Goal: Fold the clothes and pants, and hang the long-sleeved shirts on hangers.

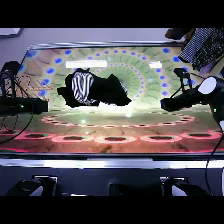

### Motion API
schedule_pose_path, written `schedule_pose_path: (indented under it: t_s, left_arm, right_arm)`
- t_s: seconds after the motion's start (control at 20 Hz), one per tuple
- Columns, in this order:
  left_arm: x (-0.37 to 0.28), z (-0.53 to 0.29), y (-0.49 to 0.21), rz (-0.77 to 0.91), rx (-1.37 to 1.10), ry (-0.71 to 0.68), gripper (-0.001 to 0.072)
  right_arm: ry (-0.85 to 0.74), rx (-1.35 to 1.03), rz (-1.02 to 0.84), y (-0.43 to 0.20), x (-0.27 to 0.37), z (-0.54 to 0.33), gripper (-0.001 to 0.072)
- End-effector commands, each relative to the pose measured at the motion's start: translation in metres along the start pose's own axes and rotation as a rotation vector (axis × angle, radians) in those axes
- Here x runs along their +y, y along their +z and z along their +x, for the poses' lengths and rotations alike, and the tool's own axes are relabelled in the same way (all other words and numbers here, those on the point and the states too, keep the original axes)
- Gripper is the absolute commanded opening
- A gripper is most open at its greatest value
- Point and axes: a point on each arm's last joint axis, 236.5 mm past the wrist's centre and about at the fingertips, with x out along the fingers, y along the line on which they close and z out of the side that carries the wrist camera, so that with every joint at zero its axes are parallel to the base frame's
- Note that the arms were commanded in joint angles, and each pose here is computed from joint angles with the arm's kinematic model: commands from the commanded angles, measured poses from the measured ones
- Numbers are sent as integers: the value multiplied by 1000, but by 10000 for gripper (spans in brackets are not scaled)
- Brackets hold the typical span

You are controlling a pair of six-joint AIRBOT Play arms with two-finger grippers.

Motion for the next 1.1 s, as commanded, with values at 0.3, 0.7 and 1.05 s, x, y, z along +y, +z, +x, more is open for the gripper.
schedule_pose_path:
  t_s: [0.3,0.7,1.05]
  left_arm:
    - [0,0,2,-2,-7,0,173]
    - [62,103,17,-410,-37,-71,710]
    - [66,235,8,-619,87,-304,711]
  right_arm:
    - [1,0,-1,0,0,0,24]
    - [0,0,-1,0,0,0,24]
    - [1,0,-1,0,0,0,24]
